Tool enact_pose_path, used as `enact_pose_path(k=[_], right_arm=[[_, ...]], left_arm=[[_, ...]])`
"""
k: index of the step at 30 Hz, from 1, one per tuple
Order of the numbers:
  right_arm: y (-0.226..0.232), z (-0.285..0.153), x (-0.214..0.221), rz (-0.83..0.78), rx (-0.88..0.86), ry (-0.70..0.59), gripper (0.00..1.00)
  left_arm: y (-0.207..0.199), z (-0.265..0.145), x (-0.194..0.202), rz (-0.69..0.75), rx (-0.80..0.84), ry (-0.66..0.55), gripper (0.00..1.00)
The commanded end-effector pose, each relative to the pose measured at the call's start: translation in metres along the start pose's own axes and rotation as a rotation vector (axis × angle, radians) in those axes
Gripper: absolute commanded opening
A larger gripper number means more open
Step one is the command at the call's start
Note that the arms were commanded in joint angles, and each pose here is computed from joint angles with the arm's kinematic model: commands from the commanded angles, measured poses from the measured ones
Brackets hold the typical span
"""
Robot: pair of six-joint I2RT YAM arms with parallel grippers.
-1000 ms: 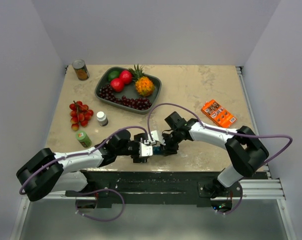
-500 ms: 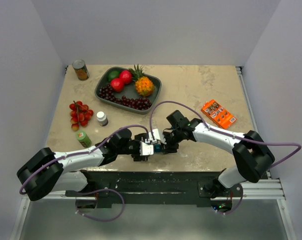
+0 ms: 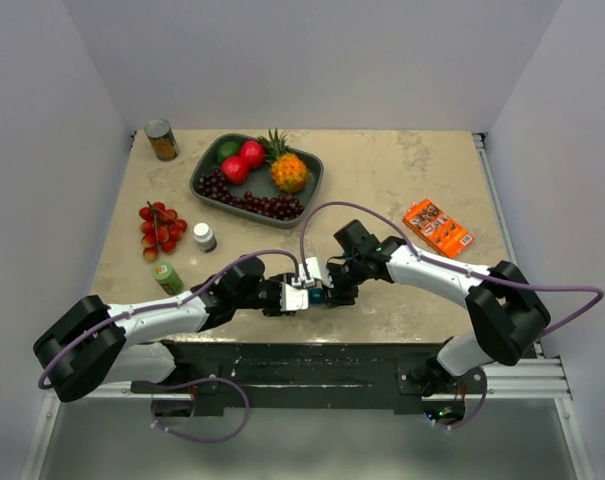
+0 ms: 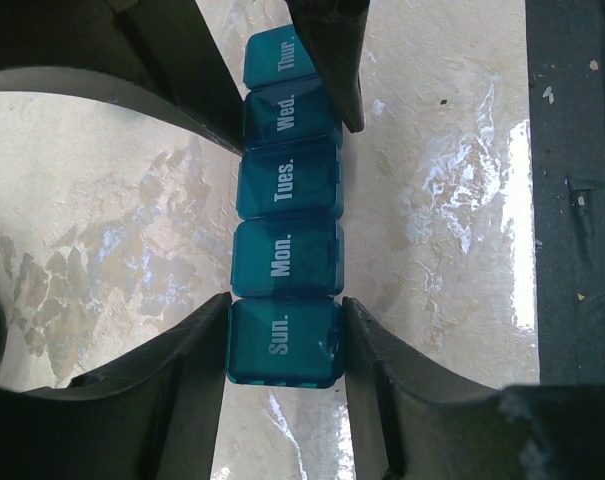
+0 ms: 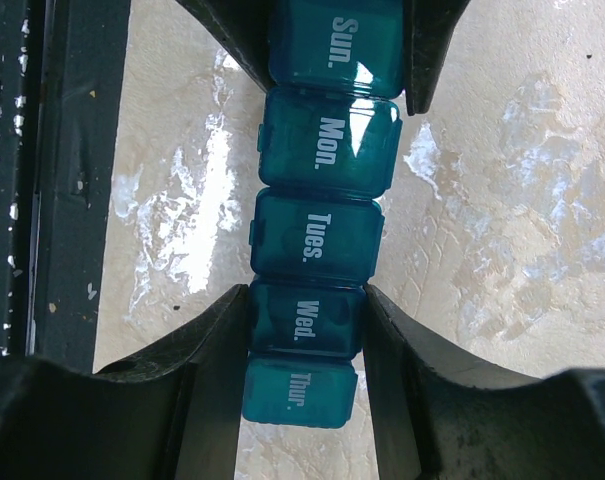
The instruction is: Sort the pills into containers
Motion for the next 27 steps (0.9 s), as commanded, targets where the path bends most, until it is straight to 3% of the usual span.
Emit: enact_pose_path(k=[1, 7, 13, 23, 27], right_arm=[[0.000, -0.007, -0.008, -0.042, 0.018, -0.042, 0.24], [-0.003, -0.008, -0.009, -0.044, 0.057, -0.045, 0.23], [-0.004, -0.010, -0.010, -0.048, 0.079, -0.055, 0.23], [-0.004, -0.012, -0.011, -0.053, 0.098, -0.062, 0.23], [-0.005, -0.012, -0.011, -0.054, 0.102, -0.061, 0.23]], left_arm=[[0.020, -0.002, -0.018, 0.017, -0.047, -0.060, 0.34], [0.024, -0.002, -0.026, -0.063, -0.016, -0.098, 0.20], [0.030, -0.005, -0.031, -0.155, 0.003, -0.137, 0.19], [0.030, 0.003, -0.026, -0.272, 0.085, -0.106, 0.20], [0.031, 0.002, -0.026, -0.271, 0.085, -0.108, 0.25]])
Point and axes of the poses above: each gripper's point midway between its finger pads, its own z axis out along the fingers, its own y axis along the line the jaws close on, x = y × z, the point moved 9 cm from there along -z, back along the fingers, and after that the axes turned 15 degrees about z, right-handed, at the moved point
